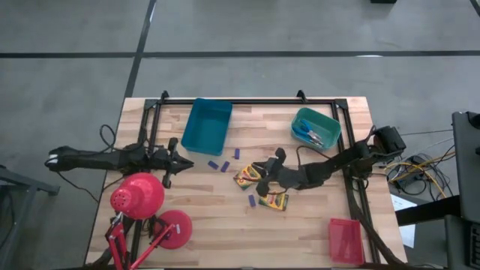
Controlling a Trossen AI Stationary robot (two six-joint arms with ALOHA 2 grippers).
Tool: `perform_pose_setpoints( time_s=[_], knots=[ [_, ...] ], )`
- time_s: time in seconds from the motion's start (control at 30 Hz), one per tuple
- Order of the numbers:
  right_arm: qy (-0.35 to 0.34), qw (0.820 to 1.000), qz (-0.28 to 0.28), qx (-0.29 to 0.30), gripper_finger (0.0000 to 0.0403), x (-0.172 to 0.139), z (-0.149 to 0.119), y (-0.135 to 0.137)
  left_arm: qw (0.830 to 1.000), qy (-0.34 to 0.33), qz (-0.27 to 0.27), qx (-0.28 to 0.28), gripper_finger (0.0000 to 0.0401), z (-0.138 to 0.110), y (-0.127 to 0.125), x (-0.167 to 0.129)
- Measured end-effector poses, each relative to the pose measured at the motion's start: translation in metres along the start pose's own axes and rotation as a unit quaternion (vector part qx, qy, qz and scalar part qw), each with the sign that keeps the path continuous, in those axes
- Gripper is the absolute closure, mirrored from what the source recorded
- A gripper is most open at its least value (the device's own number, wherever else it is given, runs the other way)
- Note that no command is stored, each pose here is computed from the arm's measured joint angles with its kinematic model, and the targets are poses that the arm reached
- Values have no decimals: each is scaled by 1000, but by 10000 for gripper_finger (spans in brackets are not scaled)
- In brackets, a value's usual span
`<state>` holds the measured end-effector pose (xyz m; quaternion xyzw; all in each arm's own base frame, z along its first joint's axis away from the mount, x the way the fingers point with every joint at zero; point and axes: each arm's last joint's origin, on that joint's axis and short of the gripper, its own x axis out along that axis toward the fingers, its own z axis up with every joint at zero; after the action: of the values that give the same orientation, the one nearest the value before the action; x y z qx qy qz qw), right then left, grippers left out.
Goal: Pick & Place School Supplies
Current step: Put the yellow crayon box into the blue bin
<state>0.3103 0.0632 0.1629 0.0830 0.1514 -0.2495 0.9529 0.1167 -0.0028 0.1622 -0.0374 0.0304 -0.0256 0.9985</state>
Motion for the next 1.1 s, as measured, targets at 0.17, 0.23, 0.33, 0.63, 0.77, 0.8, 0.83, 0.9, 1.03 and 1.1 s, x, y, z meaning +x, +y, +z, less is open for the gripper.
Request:
perform_pose_setpoints(
  time_s=[0.17, 0.23, 0.33, 0.63, 0.77, 0.8, 0.83, 0.9, 1.03, 1.1],
  knots=[
    [0, 1000, -1, 2, 351, 0, 0, -1, 1000, 16, 1, -4, 362, 0, 0, 6],
    [0, 1000, -1, 2, 351, 1, 0, -1, 1000, 20, 1, 1, 362, 6, 0, 10],
    [0, 1000, -3, 3, 351, 1, 1, -1, 999, 27, 1, 25, 361, 16, -1, 16],
    [-1, 1000, -3, 3, 351, 1, 1, -1, 995, 86, 16, 47, 361, 32, 1, 39],
    [-1, 1000, -2, 4, 351, 1, 1, -1, 993, 111, 39, 25, 359, 34, 3, 52],
    [-1, 1000, -2, 4, 351, 1, 1, -1, 992, 115, 51, 12, 360, 35, 3, 56],
    [-1, 1000, -3, 3, 351, 1, 1, -1, 991, 118, 65, 0, 360, 37, 4, 60],
    [-1, 1000, -3, 3, 351, 1, 1, -2, 989, 117, 85, -20, 362, 44, 5, 69],
    [-1, 1000, -4, 8, 351, 2, 1, -2, 989, 120, 83, -31, 360, 59, 5, 89],
    [-2, 1000, -4, 11, 351, 2, 2, -2, 989, 127, 77, -27, 360, 64, 5, 100]
  ],
)
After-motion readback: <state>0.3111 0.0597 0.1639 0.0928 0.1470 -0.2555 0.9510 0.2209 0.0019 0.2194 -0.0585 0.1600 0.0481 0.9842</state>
